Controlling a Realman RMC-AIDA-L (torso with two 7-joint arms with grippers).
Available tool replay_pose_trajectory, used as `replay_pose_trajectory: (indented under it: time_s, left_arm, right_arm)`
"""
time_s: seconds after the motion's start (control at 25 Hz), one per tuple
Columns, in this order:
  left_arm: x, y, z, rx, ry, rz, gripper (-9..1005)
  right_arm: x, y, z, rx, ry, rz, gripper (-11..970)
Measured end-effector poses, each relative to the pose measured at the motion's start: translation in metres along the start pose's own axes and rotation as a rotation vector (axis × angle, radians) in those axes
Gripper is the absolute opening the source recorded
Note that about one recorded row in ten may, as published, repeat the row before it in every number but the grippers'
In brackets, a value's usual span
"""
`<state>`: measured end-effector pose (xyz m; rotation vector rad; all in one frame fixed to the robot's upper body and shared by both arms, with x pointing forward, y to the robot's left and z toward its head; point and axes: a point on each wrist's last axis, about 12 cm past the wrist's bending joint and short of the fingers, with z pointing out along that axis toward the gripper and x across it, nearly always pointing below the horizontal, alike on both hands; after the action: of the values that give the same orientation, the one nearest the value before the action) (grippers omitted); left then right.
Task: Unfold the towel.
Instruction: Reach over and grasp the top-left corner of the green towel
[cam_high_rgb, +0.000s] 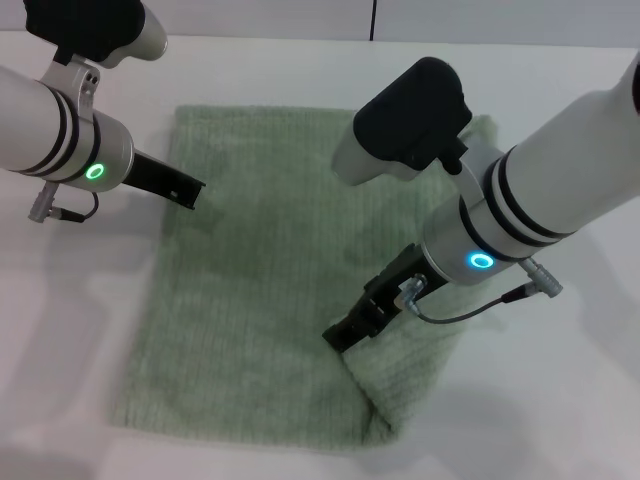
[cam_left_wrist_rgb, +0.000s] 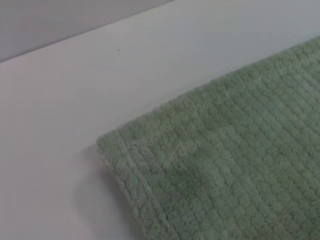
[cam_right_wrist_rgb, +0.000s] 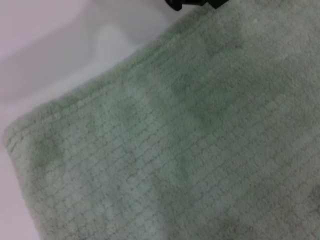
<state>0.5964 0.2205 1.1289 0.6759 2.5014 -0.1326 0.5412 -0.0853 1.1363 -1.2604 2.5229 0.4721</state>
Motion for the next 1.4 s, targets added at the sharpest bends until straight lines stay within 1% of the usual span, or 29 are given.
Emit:
replay_pose_trajectory:
  time_s: [0.56, 0.84, 1.08, 1.4]
  left_arm:
    - [0.0033, 0.0003, 0.0018, 0.003, 0.017, 0.003, 24]
    - [0.0015, 0.0012, 0.0012, -0.004, 0.016, 0.011, 25]
    - [0.0001, 0.0019, 0.0006, -0.007, 0.013, 0.012, 27]
    - [-0.0008, 0.0022, 0.0003, -0.008, 0.011, 0.013, 29]
  right_arm:
    - [-0.0006, -0.003, 0.004, 0.005, 0.018, 0.004, 784]
    - [-0.0023, -0.0096, 0.0075, 0.013, 0.051, 0.024, 782]
    - [-0.0069, -0.0088, 0.0037, 0.02, 0.048, 0.001, 585]
    - [-0.0078, -0.0081, 0.0025, 0.02, 0.064, -0.036, 261]
